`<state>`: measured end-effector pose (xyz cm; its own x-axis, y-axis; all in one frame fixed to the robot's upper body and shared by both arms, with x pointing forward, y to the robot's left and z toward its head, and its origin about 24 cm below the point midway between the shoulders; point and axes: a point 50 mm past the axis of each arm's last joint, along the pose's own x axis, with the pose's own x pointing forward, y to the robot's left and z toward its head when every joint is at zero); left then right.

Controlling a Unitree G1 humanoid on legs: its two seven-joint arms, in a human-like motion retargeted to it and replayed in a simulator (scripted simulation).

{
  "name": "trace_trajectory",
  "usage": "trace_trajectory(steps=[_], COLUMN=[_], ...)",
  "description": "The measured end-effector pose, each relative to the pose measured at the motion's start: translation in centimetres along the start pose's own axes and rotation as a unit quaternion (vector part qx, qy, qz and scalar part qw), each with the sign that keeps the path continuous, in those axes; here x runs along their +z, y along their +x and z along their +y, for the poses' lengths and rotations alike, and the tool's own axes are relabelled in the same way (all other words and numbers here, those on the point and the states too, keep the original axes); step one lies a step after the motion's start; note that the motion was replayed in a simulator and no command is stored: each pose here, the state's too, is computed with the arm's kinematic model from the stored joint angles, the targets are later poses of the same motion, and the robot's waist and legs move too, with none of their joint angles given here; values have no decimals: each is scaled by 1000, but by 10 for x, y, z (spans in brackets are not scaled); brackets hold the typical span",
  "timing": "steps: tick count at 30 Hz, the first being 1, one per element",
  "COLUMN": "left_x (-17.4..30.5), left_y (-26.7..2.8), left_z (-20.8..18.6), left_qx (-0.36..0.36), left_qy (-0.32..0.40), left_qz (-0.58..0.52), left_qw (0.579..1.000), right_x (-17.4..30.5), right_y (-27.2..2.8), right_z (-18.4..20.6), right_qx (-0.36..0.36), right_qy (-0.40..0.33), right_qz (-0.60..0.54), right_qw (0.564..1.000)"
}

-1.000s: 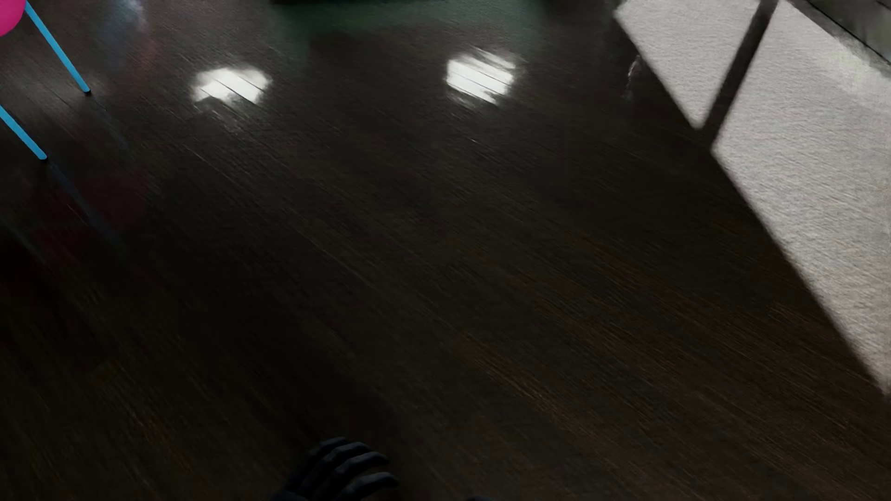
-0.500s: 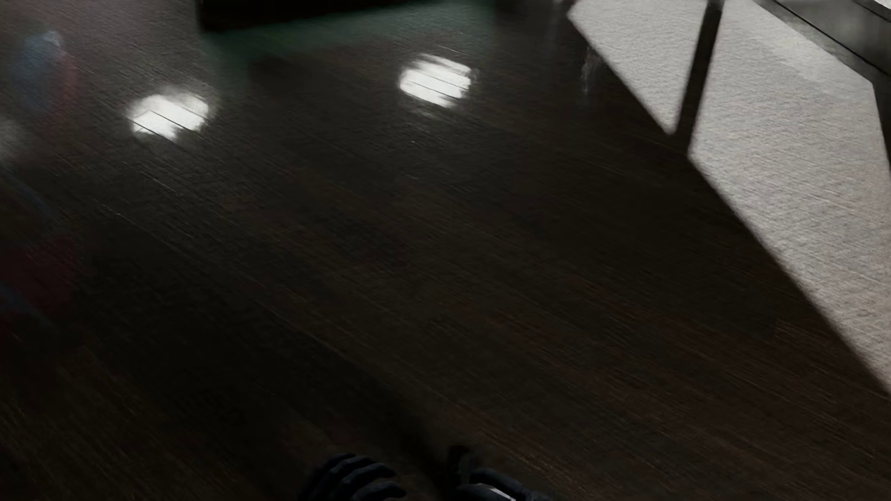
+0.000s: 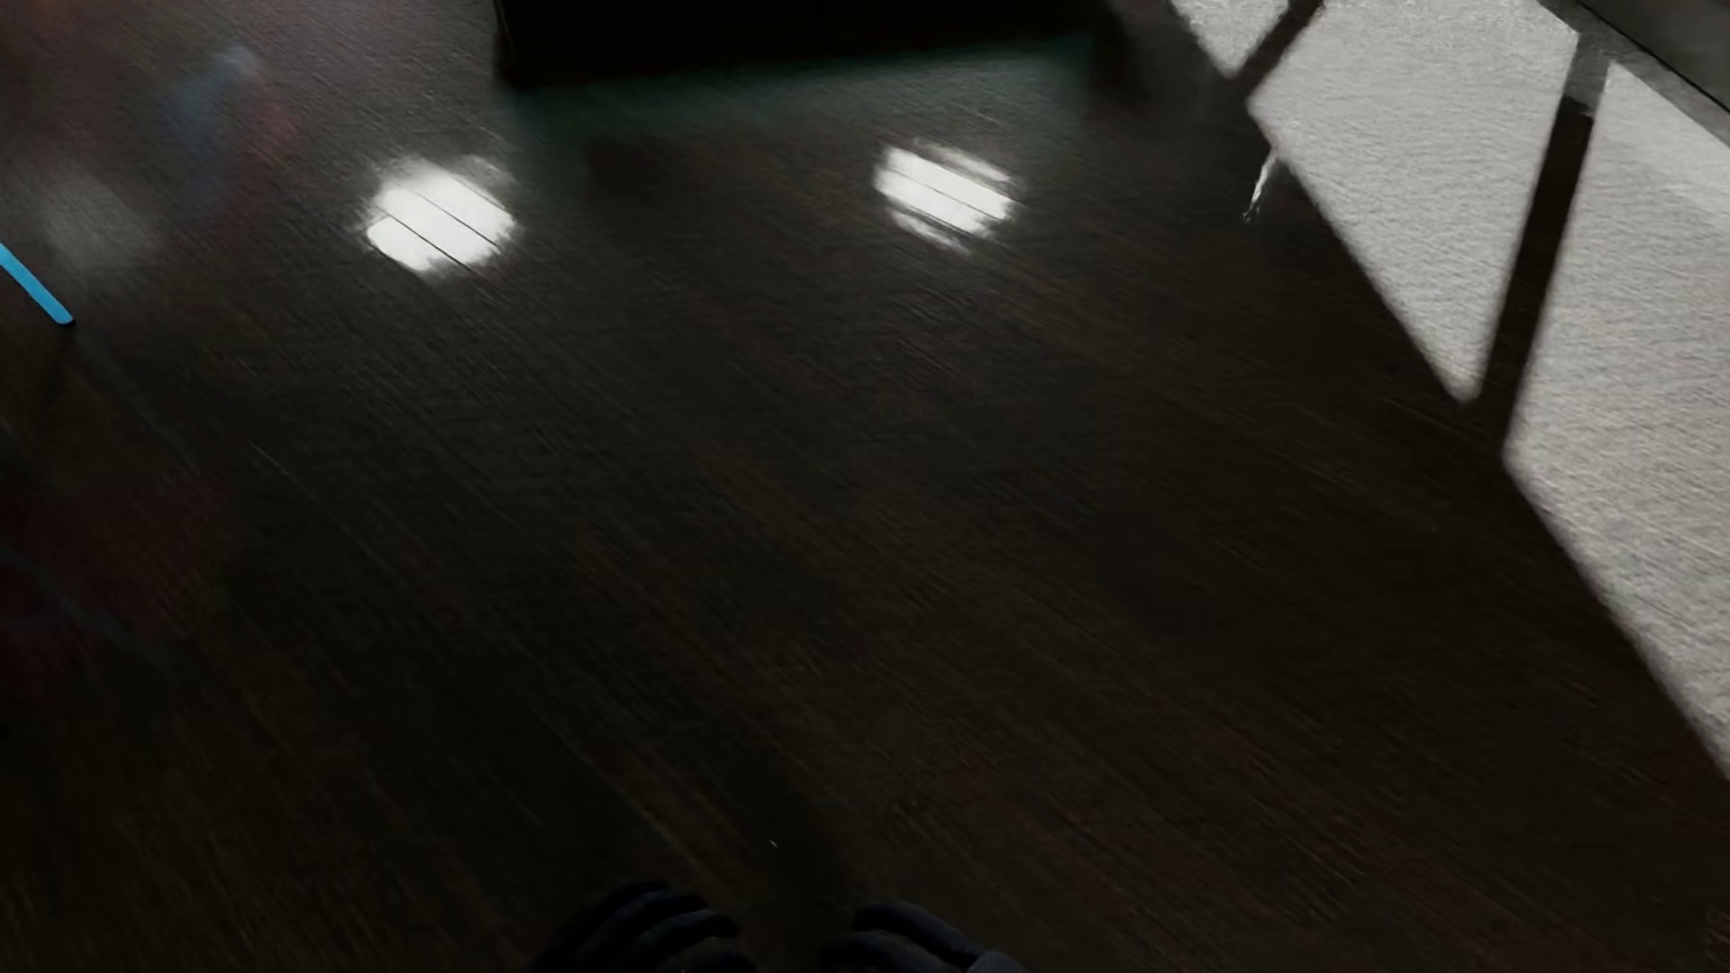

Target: Walk towards the sofa

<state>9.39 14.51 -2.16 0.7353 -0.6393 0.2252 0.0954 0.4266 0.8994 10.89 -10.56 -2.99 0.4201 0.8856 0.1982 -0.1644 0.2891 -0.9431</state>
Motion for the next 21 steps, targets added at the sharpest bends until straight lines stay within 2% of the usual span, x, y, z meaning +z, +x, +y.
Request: trace_trajectory(steps=[3,8,12,14,18,21], left_x=[1,3,12,10,13,17], left_y=[0,9,31,28,24,31], left_z=[2,2,17,17,7,8], left_qx=[9,52,123,124,117,135], left_qy=[18,23,-7,-2,-8,-35], left_qz=[3,24,3,16,31,31], left_qw=[1000,998,992,992,993,990], right_x=[5,4,-4,-5,-6,-10], right_y=[-8,-12,-11,-11,-29,-24], right_z=[10,13,11,14,13,5], right_qx=[34,44,14,18,93,85], right_qy=[18,18,-4,-7,6,-17], right_qz=[3,7,21,12,-17,-42], right_qw=[999,999,1000,1000,996,995])
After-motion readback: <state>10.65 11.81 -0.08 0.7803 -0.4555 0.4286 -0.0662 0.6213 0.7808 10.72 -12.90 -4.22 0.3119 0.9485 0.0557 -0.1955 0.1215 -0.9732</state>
